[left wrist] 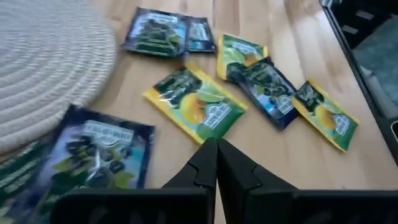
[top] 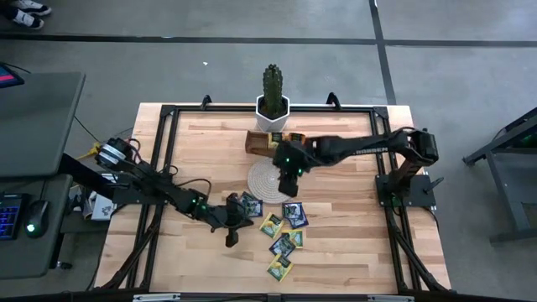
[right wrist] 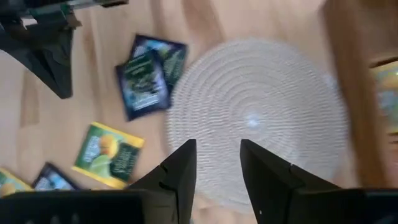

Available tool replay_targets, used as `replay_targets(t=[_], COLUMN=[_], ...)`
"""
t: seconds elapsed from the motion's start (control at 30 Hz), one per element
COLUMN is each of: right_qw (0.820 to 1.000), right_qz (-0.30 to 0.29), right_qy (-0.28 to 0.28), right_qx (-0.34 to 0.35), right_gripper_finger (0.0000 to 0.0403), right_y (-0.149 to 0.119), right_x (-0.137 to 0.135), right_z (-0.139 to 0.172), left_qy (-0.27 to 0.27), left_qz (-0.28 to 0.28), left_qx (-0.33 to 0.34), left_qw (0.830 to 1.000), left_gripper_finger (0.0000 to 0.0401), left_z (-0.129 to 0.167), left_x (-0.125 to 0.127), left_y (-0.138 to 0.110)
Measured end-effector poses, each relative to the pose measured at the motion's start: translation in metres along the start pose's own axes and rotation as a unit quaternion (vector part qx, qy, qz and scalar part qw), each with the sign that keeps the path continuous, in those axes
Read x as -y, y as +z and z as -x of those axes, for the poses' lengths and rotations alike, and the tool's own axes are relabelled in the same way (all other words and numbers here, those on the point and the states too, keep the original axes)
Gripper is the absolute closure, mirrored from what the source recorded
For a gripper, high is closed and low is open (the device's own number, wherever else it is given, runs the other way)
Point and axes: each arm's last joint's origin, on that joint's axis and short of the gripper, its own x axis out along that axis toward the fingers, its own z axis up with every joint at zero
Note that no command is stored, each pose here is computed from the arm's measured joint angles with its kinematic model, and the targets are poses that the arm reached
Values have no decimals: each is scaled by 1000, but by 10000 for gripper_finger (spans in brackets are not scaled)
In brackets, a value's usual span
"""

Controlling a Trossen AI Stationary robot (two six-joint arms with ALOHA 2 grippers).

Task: Pick & Place Tea
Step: Put the yellow tea bag into the middle section of the wooden organizer

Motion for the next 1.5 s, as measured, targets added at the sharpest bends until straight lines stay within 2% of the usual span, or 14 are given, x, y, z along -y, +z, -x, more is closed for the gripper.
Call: replay_targets(t=[0.2,0.5,0.9,1.1,1.33,1.5], right_qw=[999,996,994,995,989,986], right_qz=[-33,-87,-93,-85,-139,-157], right_qy=[9,32,64,54,52,63], right_qx=[3,-20,8,17,5,-7], right_gripper_finger=[286,284,284,284,284,271], right_y=[-19,-51,-56,-60,-63,-63], right_x=[-24,-44,-68,-76,-78,-76], right_z=[-16,-34,-35,-34,-39,-43], left_qy=[-20,-30,36,29,36,32], left_qz=[-29,-76,-68,-68,-54,-46], left_qx=[-19,-28,-79,-89,-113,-122], left_qw=[999,996,994,993,991,991], left_gripper_finger=[400,401,401,401,401,401], left_z=[-24,-57,-66,-72,-83,-87], left_x=[12,28,6,3,-2,-4], left_y=[2,11,12,7,-9,-15])
